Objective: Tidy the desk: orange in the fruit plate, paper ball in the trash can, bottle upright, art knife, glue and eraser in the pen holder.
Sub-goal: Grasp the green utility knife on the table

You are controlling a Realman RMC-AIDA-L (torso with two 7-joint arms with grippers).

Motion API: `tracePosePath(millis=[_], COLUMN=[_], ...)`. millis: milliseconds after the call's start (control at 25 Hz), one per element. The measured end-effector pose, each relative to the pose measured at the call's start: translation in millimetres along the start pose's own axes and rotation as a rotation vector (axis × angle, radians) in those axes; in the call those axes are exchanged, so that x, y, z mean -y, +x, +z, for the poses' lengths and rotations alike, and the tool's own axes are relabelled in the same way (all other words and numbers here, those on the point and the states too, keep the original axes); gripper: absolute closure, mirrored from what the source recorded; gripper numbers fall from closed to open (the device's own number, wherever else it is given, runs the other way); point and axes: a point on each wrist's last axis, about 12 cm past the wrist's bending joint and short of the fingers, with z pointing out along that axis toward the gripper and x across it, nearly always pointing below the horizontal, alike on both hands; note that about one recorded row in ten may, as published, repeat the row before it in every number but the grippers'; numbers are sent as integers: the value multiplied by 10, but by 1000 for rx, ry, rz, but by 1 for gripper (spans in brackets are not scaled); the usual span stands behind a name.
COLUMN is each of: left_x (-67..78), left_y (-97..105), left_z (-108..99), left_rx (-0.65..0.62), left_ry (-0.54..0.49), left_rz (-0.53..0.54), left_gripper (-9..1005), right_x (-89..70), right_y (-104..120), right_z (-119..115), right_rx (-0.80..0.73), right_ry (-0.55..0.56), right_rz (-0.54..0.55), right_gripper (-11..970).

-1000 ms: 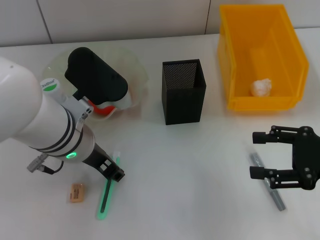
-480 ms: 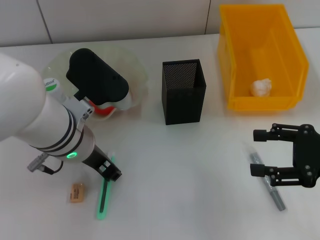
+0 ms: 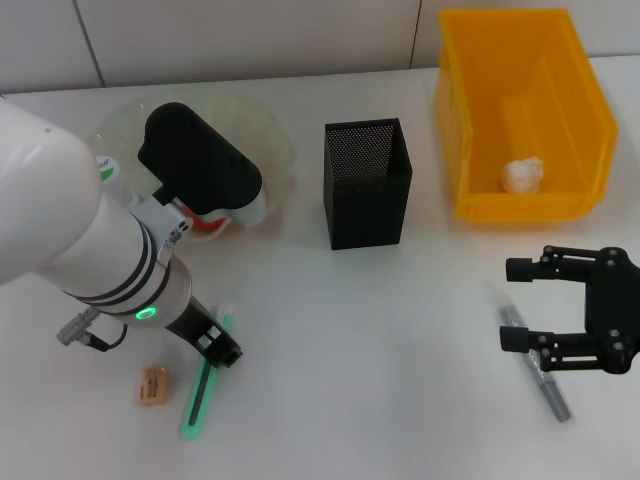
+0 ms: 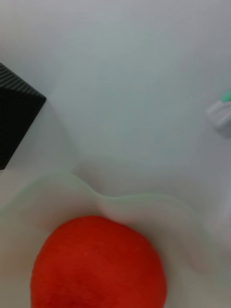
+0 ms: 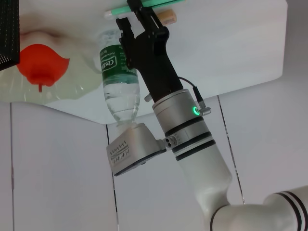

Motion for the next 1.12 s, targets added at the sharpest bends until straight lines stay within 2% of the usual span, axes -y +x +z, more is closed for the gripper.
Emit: tracePosePath(millis=[560,1120], left_x=[-1,6], left_y=[-28,-75], left_z=[-31,-59], left_rx=[-1,0], left_ry=[0,14], left_rz=[5,6], left_gripper=[551,552], right_x=[7,21], right_y=[-4,-19], right_z=[10,23], right_rx=[1,1], right_ry=[3,1], right_rz=[-1,-6], right_gripper=[191,191])
